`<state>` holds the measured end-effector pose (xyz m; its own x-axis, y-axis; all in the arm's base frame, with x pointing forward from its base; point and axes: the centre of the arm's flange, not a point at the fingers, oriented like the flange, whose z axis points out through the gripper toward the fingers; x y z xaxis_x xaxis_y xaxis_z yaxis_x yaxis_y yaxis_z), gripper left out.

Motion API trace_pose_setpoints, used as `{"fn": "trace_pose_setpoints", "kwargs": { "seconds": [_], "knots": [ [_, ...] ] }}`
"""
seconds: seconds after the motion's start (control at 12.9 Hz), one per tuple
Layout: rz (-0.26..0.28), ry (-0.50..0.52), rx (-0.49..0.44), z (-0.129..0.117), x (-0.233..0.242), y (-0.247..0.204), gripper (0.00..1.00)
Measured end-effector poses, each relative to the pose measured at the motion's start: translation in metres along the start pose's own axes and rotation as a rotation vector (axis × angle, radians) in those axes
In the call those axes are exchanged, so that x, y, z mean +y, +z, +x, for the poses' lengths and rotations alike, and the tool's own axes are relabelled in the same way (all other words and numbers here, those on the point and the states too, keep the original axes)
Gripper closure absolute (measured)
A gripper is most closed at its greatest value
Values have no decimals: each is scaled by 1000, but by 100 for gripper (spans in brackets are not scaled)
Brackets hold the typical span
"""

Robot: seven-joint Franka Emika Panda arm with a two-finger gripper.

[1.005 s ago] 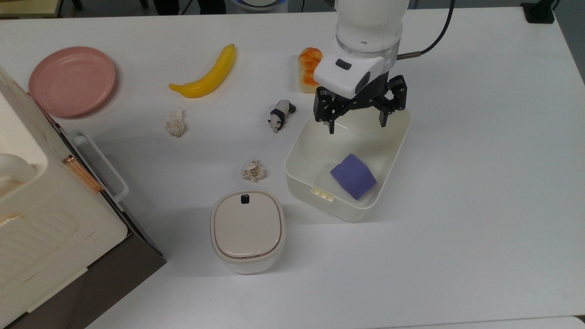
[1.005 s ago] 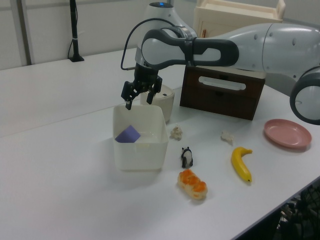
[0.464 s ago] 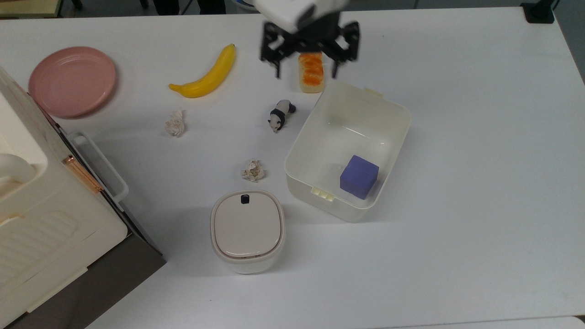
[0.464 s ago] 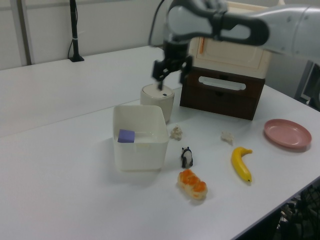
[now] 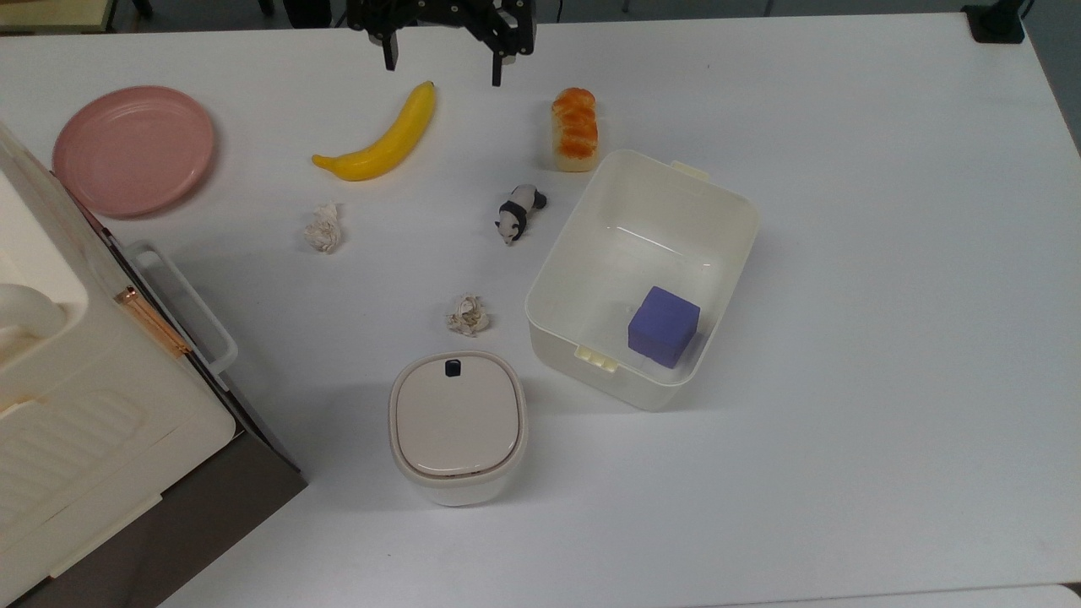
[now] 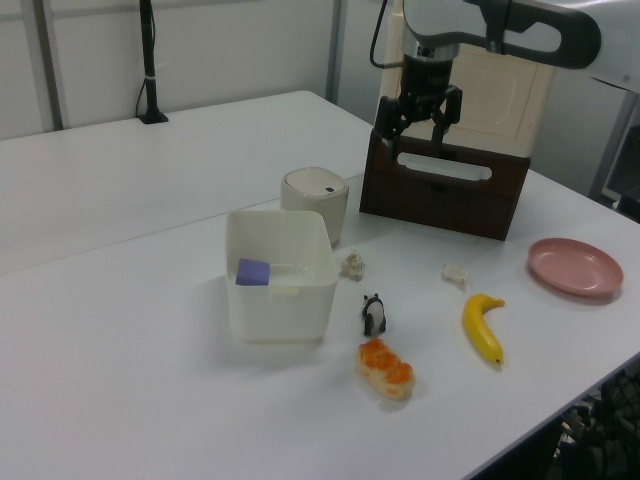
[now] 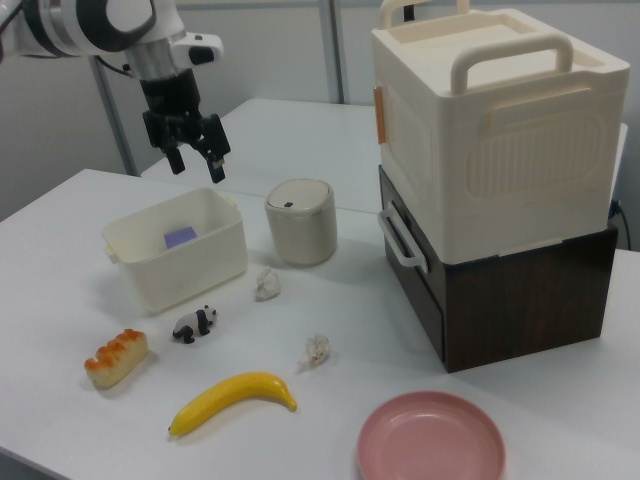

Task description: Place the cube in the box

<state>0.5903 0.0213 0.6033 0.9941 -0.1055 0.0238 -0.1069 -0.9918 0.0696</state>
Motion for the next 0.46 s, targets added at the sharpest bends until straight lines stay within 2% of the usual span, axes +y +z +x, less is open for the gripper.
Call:
{"fn": "trace_pose_setpoints", "kwargs": {
  "seconds": [0.46],
  "knots": [
    [20,-11,-31,5,8,16,0]
  ]
}}
